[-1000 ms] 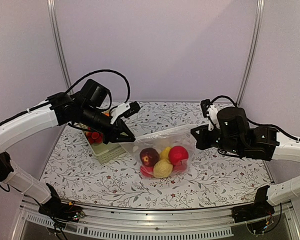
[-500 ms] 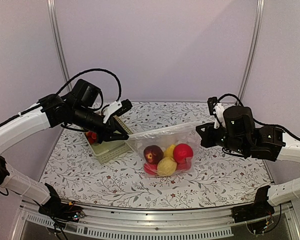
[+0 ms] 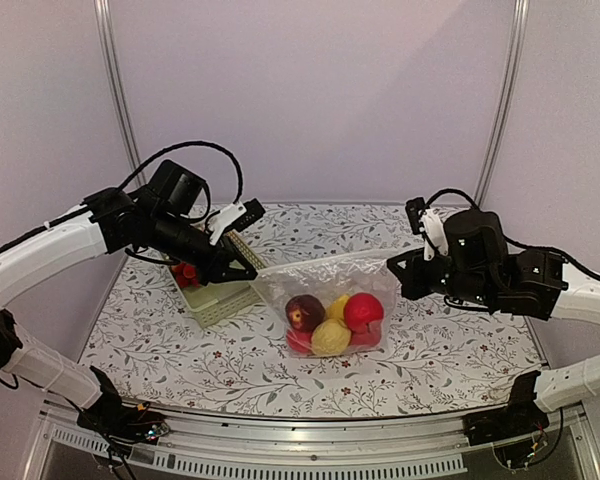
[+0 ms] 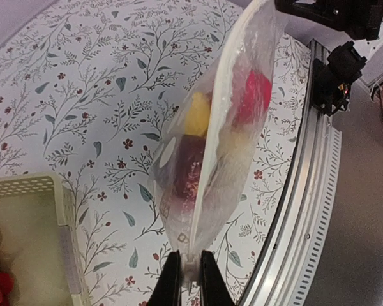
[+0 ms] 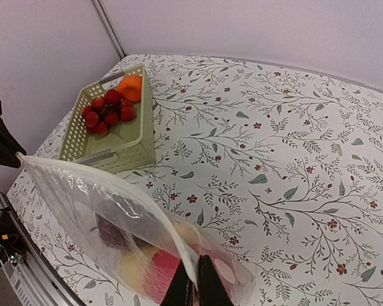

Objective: Place the food in the zip-top bag and seal the zipper
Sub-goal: Place the zipper food storage bag at the center of the board.

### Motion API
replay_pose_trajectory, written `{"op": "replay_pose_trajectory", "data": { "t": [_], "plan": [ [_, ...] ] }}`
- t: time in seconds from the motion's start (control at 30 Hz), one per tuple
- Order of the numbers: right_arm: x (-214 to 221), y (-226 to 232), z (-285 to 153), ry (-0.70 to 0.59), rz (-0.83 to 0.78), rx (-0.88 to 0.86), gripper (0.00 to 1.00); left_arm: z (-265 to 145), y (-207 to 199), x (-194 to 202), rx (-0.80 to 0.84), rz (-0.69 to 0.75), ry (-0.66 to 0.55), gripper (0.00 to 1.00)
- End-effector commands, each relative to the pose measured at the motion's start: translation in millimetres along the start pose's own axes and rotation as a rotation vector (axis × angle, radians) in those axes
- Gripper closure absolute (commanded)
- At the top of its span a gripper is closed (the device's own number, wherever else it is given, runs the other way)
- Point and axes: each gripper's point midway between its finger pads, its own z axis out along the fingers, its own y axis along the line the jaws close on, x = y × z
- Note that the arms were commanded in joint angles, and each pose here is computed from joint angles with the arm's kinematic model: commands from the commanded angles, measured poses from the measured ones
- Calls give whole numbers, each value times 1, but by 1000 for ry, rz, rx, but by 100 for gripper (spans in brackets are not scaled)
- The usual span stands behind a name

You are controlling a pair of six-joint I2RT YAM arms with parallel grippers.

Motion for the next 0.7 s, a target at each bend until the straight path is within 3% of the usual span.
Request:
{"op": "replay_pose_trajectory", "data": {
  "t": [0.0,0.07,0.2,0.37,0.47,0.67],
  "plan": [
    [0,16,4,44,-56,-77,90,7,5,-4,-11,-90,-4,99],
    [3,17,6,55,-58,-80,76,15,8,-3,-10,-108,2,96],
    [2,17,7,53,-59,-76,40,21,11,-1,-13,-145,6,74],
    [-5,4,2,20,-44,-10,3,12,12,-13,-31,-149,-76,17],
    [-9,-15,-3,8,-27,89,1,4,18,-21,-60,-164,-130,5],
    [-19,-37,-6,0,23,140,1,-6,39,-29,-110,-237,-194,2]
  ]
}}
